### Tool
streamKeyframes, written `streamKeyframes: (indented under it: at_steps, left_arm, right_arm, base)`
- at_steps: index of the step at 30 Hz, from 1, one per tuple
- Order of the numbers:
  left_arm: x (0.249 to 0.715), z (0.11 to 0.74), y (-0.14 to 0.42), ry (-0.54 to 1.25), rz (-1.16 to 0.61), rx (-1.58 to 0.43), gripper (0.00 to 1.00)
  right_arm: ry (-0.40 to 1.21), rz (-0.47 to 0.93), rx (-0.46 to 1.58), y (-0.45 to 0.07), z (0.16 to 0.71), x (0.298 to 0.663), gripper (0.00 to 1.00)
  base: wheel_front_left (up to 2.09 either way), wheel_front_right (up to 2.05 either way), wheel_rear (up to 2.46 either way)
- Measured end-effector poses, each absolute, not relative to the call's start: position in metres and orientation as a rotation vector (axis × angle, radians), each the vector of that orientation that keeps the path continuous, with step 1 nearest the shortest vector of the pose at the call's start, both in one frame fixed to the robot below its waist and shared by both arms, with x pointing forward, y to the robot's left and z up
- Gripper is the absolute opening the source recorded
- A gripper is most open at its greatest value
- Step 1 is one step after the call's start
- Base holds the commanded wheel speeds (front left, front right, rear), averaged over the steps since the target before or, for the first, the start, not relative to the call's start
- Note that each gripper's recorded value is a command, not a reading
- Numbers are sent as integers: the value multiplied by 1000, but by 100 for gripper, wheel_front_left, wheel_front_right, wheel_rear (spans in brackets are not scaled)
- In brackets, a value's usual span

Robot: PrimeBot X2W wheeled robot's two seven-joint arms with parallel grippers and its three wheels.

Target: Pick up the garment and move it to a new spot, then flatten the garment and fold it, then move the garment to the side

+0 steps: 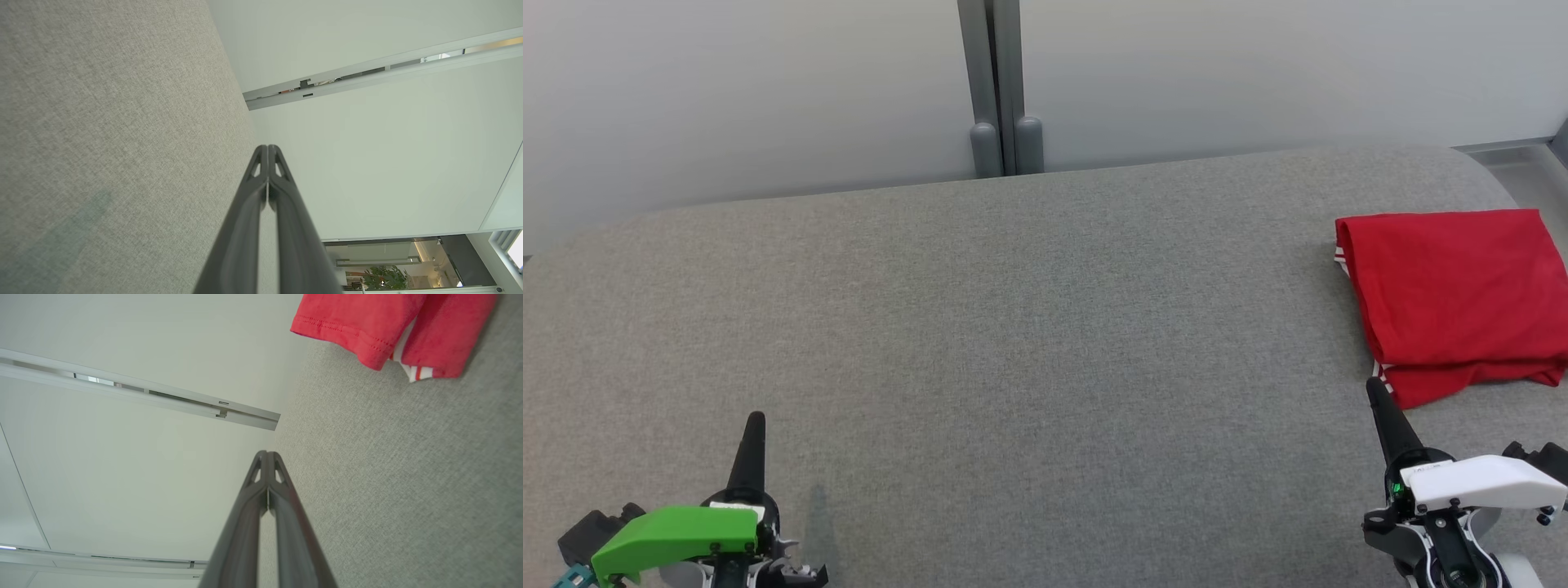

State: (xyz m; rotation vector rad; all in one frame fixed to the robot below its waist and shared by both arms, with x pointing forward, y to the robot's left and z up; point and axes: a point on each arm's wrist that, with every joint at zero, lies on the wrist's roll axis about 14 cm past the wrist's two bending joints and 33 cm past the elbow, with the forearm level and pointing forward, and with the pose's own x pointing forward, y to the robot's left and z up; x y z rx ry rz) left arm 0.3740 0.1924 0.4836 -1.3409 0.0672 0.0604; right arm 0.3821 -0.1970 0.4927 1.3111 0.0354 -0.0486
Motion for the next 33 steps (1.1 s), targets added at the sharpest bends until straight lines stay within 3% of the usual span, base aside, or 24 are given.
streamKeyframes:
  at_steps: [33]
  left_arm:
    - [386,500,198,19,18,-1551,0]
  right_arm:
    - [12,-13,1549,-199,503,387,0]
  base:
    - [0,0,0]
